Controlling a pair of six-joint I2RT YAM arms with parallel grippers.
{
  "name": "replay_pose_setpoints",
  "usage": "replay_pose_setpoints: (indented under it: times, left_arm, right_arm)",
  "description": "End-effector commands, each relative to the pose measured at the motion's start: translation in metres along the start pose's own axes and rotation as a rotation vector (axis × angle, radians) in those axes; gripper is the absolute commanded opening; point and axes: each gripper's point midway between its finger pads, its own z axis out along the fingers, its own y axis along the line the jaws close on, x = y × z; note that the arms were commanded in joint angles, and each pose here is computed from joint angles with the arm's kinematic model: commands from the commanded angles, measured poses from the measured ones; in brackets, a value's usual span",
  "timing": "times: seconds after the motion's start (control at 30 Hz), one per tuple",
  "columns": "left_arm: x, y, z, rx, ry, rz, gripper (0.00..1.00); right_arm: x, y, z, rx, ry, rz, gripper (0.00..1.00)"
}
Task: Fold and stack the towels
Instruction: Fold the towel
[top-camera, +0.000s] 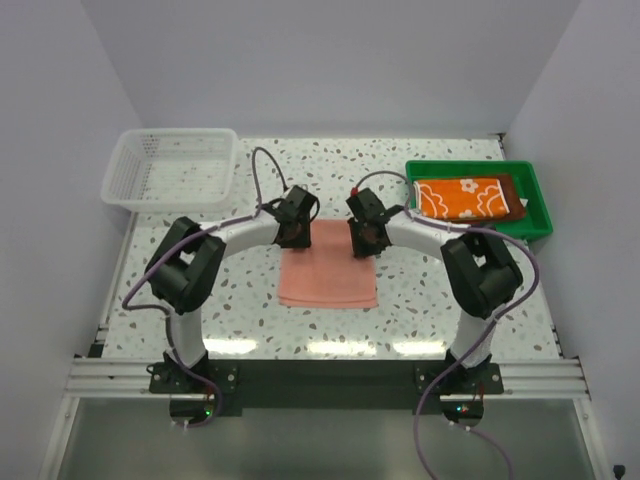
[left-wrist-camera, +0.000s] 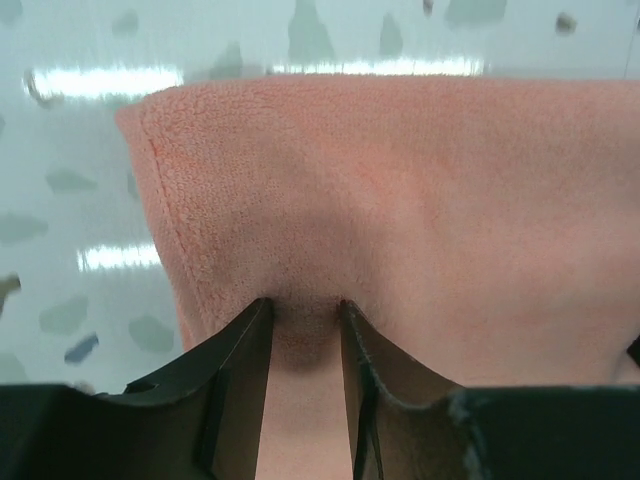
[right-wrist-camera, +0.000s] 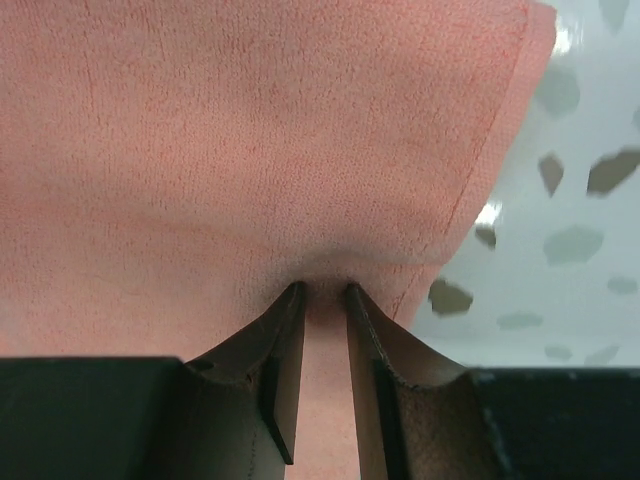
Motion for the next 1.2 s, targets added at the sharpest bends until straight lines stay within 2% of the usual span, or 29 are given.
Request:
replay_pose_setpoints:
  times: [0.0,0.1,0.2,0.3,0.47,0.6,0.7,0.9,1.17]
  left_arm:
    - [-0.039,0.000,0.028,0.001,-0.049,0.024,0.39]
    - [-0.052,-0.005,0.026,0.014,-0.050,0.029,0.45]
    - [-0.064,-0.009,-0.007,0.053,-0.089,0.000,0.50]
    - [-0.054,0.004,-0.046,0.062,-0.123,-0.061,0.54]
    - [-0.009,0.030,-0.076,0.065,-0.086,-0.157,0.66]
    - [0.026,0.047,-0.079,0.064,-0.055,-0.190,0.63]
    - [0.041,0.051,-0.072,0.057,-0.022,-0.193,0.60]
    - [0.047,0.047,-0.059,0.063,-0.001,-0.196,0.46]
    - [0.060,0.038,-0.046,0.053,0.050,-0.172,0.43]
  right_arm:
    - [-0.041,-0.005,0.021,0.010,-0.064,-0.006,0.28]
    - [-0.070,-0.003,0.017,0.003,-0.092,0.002,0.27]
    - [-0.082,0.002,-0.014,-0.027,-0.125,0.019,0.29]
    - [-0.065,-0.002,-0.030,-0.032,-0.097,0.054,0.32]
    - [-0.017,-0.016,-0.049,-0.033,-0.065,0.149,0.35]
    - [0.012,-0.019,-0.048,-0.052,-0.046,0.218,0.35]
    - [0.015,-0.017,-0.046,-0.073,-0.057,0.250,0.35]
    - [0.018,-0.015,-0.041,-0.087,-0.057,0.256,0.35]
    - [0.021,-0.014,-0.037,-0.091,-0.044,0.249,0.35]
